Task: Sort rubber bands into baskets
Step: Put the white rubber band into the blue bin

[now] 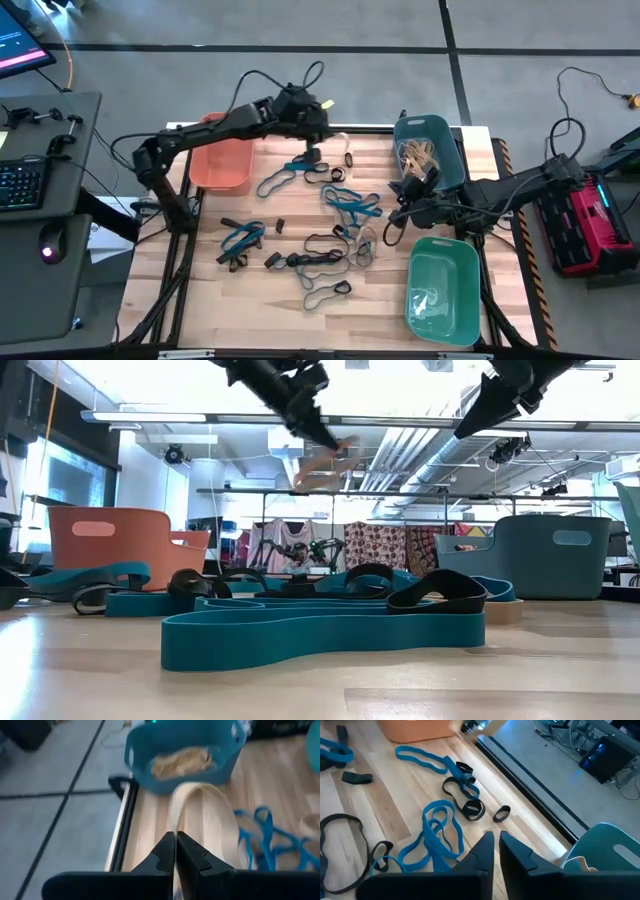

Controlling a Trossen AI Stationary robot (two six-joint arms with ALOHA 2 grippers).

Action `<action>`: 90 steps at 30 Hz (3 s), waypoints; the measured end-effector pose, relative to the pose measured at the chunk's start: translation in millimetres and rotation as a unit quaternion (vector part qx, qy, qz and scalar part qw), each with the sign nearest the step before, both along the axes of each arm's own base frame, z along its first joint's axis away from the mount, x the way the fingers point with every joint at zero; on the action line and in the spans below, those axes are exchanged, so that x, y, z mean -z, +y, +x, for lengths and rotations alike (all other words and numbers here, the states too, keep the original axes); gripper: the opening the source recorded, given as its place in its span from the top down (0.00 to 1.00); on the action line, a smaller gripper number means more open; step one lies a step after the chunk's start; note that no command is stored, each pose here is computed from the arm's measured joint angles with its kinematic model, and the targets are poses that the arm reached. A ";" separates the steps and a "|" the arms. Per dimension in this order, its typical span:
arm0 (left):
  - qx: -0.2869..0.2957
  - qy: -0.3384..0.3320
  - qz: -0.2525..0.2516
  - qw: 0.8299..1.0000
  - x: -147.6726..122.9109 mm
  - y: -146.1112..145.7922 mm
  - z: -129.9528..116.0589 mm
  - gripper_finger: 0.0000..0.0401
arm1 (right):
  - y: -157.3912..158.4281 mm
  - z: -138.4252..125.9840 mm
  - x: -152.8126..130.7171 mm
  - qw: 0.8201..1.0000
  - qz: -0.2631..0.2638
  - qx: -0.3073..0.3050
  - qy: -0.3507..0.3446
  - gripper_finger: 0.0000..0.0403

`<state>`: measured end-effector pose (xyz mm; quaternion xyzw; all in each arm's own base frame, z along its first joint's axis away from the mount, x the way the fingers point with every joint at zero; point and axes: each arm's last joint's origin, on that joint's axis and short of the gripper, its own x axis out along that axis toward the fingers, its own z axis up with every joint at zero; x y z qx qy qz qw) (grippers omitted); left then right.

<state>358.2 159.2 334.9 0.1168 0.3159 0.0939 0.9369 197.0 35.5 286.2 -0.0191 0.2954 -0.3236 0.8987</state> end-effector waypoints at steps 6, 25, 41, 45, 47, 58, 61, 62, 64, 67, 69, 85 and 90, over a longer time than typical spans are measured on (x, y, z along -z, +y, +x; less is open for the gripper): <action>0.042 -0.002 -0.011 0.999 1.3 -0.1 42.8 1.00 | -1.2 -0.6 -0.5 1.000 -0.011 0.019 -0.009 0.81; 0.159 -0.074 -0.086 0.981 8.0 7.5 89.3 1.00 | -34.9 11.9 -8.6 0.997 -0.031 0.063 -0.028 0.60; 0.177 -0.077 -0.093 0.977 7.7 6.3 89.2 1.00 | -64.6 24.7 -19.1 0.998 0.015 -0.021 -0.065 0.70; 0.177 -0.078 -0.103 0.976 7.6 5.9 89.2 1.00 | -66.5 24.5 -19.1 0.998 0.013 -0.019 -0.063 0.90; 0.173 -0.079 -0.110 0.976 7.6 5.9 89.2 0.98 | -66.4 24.5 -19.1 0.998 0.009 -0.022 -0.059 0.97; 0.153 -0.075 -0.121 0.978 8.4 13.4 85.6 0.68 | -66.3 14.9 -28.1 0.997 -0.001 -0.015 -0.080 1.00; 0.152 -0.071 -0.123 0.978 9.6 13.5 85.3 0.60 | -67.0 7.2 -34.5 0.995 -0.007 -0.006 -0.095 1.00; 0.153 -0.073 -0.122 0.978 11.5 13.6 85.5 0.57 | -67.7 4.1 -36.2 0.995 -0.009 -0.001 -0.097 1.00; 0.154 -0.077 -0.120 0.978 16.1 13.6 86.5 0.54 | -70.5 -1.5 -37.5 0.995 -0.012 0.011 -0.094 1.00; 0.156 -0.081 -0.118 0.977 24.8 12.1 88.8 0.53 | -77.4 -8.7 -36.2 0.996 -0.017 0.038 -0.076 1.00; 0.159 -0.093 -0.114 0.976 33.9 9.4 92.0 0.52 | -83.1 -12.0 -34.3 0.996 -0.016 0.055 -0.063 1.00; 0.208 -0.117 -0.102 0.966 69.2 -32.3 105.0 0.52 | -132.0 -43.5 -19.2 0.980 0.006 0.197 0.035 1.00; 0.220 -0.144 -0.106 0.959 80.0 -47.8 108.8 0.52 | -144.6 -45.2 -13.8 0.975 0.020 0.214 0.053 1.00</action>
